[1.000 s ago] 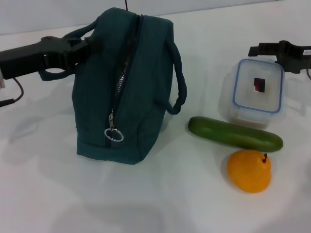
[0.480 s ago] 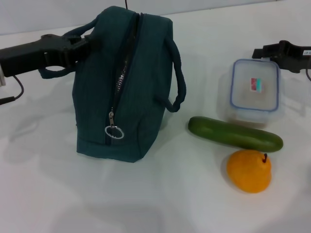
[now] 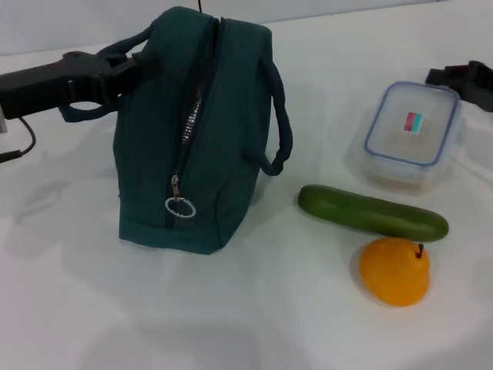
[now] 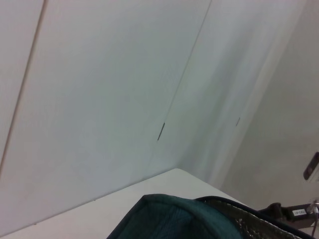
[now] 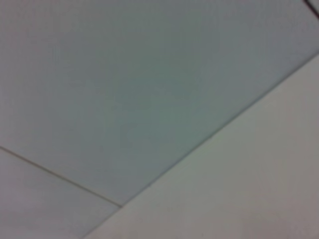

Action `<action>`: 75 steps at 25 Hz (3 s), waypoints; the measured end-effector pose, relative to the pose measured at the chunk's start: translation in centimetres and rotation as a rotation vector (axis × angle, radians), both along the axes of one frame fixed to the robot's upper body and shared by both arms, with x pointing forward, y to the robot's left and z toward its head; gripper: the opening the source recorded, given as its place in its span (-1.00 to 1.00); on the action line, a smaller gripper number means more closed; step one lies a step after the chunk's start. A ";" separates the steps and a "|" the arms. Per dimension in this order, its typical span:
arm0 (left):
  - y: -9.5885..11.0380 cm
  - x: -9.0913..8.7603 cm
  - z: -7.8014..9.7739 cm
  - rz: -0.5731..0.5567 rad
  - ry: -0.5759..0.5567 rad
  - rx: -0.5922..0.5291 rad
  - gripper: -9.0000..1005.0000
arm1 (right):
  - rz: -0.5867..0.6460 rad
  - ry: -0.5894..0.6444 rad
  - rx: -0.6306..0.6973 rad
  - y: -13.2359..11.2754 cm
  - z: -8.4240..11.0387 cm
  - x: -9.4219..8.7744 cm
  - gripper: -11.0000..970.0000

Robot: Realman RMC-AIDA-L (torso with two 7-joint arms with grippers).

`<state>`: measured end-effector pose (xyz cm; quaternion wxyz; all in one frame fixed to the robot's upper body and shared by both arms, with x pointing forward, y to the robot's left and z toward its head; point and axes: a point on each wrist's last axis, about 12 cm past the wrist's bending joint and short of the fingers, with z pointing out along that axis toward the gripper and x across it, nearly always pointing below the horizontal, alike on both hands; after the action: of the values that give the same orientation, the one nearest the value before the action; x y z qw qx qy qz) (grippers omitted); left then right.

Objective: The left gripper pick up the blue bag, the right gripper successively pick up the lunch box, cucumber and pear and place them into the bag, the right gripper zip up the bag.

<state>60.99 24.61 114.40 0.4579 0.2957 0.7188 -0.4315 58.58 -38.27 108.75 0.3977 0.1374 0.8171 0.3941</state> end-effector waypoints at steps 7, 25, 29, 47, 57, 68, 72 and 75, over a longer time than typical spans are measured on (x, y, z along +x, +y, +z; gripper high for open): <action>-0.2 0.2 0.3 -0.002 -0.016 -0.004 -0.88 | -0.085 -0.098 0.026 -1.4 -0.7 -2.0 -0.63; -0.8 -0.1 -0.1 -0.023 -0.087 -0.001 -0.87 | -0.298 -0.186 0.175 -2.1 -4.6 -9.2 -0.77; -1.1 -0.2 -0.2 -0.033 -0.090 -0.012 -0.87 | -0.302 -0.230 0.176 -2.0 -4.9 -10.6 -0.78; -1.2 -0.2 -0.3 -0.036 -0.095 -0.014 -0.87 | -0.311 -0.162 0.180 -1.4 -5.9 -10.0 -0.57; -1.1 -0.3 -0.3 -0.033 -0.093 -0.015 -0.87 | -0.339 -0.098 0.207 -1.9 -5.9 -8.8 -0.22; -0.9 -0.8 -0.4 -0.054 -0.099 -0.032 -0.87 | -0.287 -0.088 0.209 -1.0 -5.4 -7.3 -0.22; -0.8 -1.0 -0.6 -0.053 -0.100 -0.035 -0.87 | -0.270 -0.073 0.206 -0.7 -5.4 -6.9 -0.23; -0.6 -1.1 -0.7 -0.050 -0.103 -0.033 -0.87 | -0.266 -0.076 0.205 -0.6 -5.3 -6.8 -0.23</action>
<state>59.89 23.98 113.70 0.4880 0.3278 0.6795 -0.4390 51.80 -38.87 103.43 0.4609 0.2693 0.7315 0.4242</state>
